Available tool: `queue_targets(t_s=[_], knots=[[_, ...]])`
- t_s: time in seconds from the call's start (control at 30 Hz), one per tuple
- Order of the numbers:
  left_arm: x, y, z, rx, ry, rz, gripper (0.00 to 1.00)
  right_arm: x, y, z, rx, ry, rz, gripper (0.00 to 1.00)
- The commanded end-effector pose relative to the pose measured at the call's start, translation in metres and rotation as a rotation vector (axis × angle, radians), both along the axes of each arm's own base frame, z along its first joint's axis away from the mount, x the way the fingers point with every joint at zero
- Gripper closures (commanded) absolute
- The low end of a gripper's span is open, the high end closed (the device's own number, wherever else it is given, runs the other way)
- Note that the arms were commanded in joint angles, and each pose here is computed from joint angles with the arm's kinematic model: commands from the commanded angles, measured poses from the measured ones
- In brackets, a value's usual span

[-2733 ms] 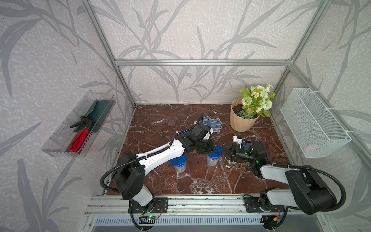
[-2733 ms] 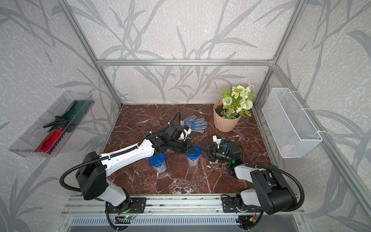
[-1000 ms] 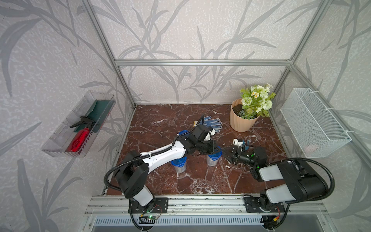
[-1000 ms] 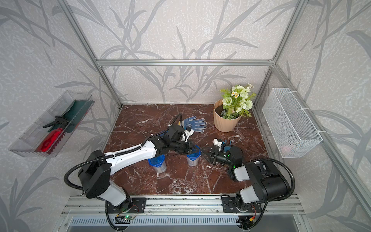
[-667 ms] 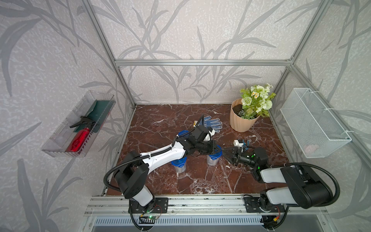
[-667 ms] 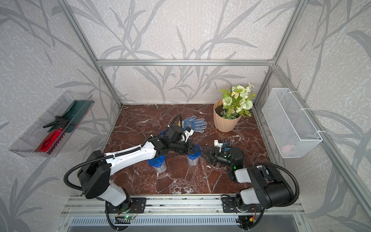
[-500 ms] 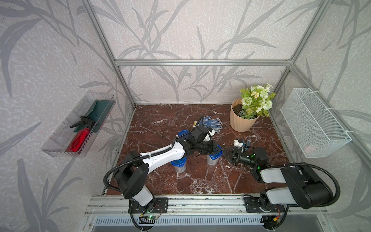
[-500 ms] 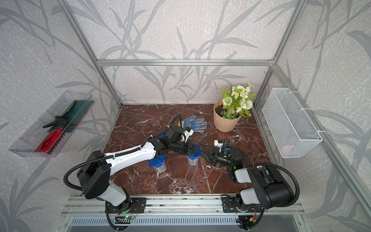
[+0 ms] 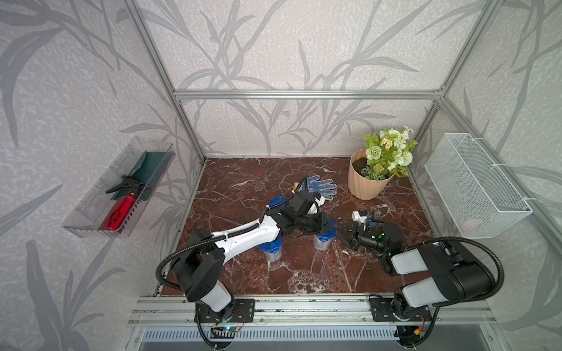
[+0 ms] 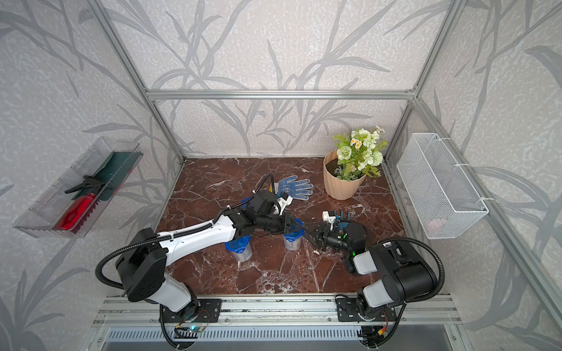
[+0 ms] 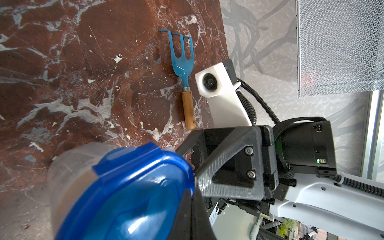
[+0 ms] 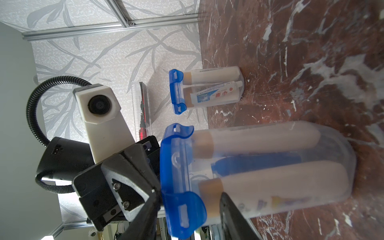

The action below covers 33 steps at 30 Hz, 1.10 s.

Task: Take out toiletry kits
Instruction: Unfasten the latch on the container.

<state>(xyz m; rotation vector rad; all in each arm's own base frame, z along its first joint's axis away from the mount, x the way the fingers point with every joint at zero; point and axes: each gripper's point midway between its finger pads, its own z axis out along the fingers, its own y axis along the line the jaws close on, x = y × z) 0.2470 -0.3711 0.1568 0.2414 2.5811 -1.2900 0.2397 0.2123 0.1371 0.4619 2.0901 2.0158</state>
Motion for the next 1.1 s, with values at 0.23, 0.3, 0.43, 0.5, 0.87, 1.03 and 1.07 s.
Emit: queue_targets(t_s=[0.23, 0.3, 0.43, 0.5, 0.87, 1.03, 1.07], knots=[[-0.043, 0.072, -0.125, 0.402, 0.315, 0.073, 1.00, -0.004, 0.000, 0.068, 0.073, -0.263, -0.002, 0.58], [-0.045, 0.073, -0.129, 0.399, 0.327, 0.075, 1.00, -0.004, -0.001, 0.072, 0.080, -0.270, -0.010, 0.59], [-0.047, 0.077, -0.135, 0.420, 0.336, 0.079, 1.00, -0.005, -0.001, 0.075, 0.083, -0.280, -0.015, 0.60], [-0.048, 0.080, -0.138, 0.428, 0.343, 0.081, 1.00, -0.005, -0.002, 0.078, 0.087, -0.292, -0.020, 0.60], [-0.051, 0.093, -0.145, 0.458, 0.364, 0.095, 1.00, -0.009, -0.007, 0.110, 0.116, -0.415, -0.051, 0.60], [-0.052, 0.097, -0.149, 0.473, 0.366, 0.099, 1.00, -0.008, -0.008, 0.112, 0.118, -0.427, -0.066, 0.60], [-0.052, 0.098, -0.151, 0.479, 0.369, 0.100, 1.00, -0.007, -0.008, 0.113, 0.118, -0.429, -0.068, 0.60]])
